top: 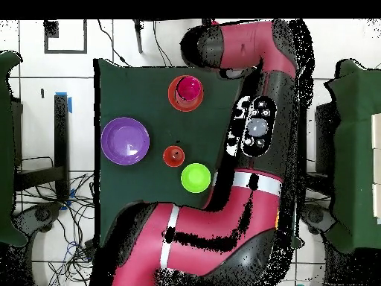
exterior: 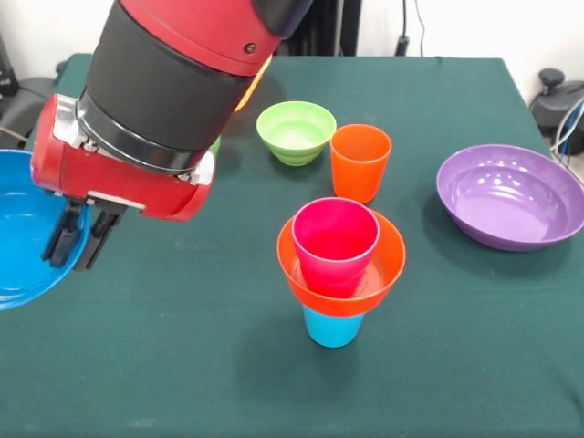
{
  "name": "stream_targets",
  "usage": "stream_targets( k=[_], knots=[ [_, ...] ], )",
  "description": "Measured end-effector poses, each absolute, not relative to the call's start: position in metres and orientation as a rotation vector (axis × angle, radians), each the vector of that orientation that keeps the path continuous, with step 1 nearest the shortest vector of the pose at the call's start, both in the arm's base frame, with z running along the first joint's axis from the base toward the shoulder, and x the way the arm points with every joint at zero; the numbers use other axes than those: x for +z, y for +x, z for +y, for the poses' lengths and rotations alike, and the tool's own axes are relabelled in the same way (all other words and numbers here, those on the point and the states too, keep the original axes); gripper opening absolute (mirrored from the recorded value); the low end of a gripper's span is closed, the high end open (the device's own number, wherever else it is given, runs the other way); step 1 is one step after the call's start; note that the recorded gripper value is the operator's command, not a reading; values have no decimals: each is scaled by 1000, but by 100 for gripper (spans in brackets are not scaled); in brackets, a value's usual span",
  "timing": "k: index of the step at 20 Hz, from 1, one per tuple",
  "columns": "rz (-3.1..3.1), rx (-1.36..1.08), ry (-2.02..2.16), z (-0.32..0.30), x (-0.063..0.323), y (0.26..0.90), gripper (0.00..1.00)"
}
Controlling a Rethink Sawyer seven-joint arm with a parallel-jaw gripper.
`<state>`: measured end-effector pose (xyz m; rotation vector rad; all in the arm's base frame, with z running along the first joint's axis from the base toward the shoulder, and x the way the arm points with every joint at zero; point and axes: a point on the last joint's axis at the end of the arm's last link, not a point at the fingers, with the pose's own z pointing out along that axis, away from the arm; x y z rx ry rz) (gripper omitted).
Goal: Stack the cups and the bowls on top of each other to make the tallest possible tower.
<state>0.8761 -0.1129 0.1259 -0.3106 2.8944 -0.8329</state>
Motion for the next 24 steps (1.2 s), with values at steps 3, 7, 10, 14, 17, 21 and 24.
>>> stream_targets(
  k=[3,7,10,14,17,21,24],
  knots=[
    [2864,-907,-281,-109,136,883,0],
    [2825,-977,-199,-104,150,889,0],
    [2796,-1016,-117,-101,158,892,0],
    [2762,-1056,16,-99,166,895,0],
    [2717,-1077,112,-100,170,898,0],
    [2689,-1093,190,-103,166,897,0],
    [2673,-1104,232,-106,163,895,0]
  ],
)
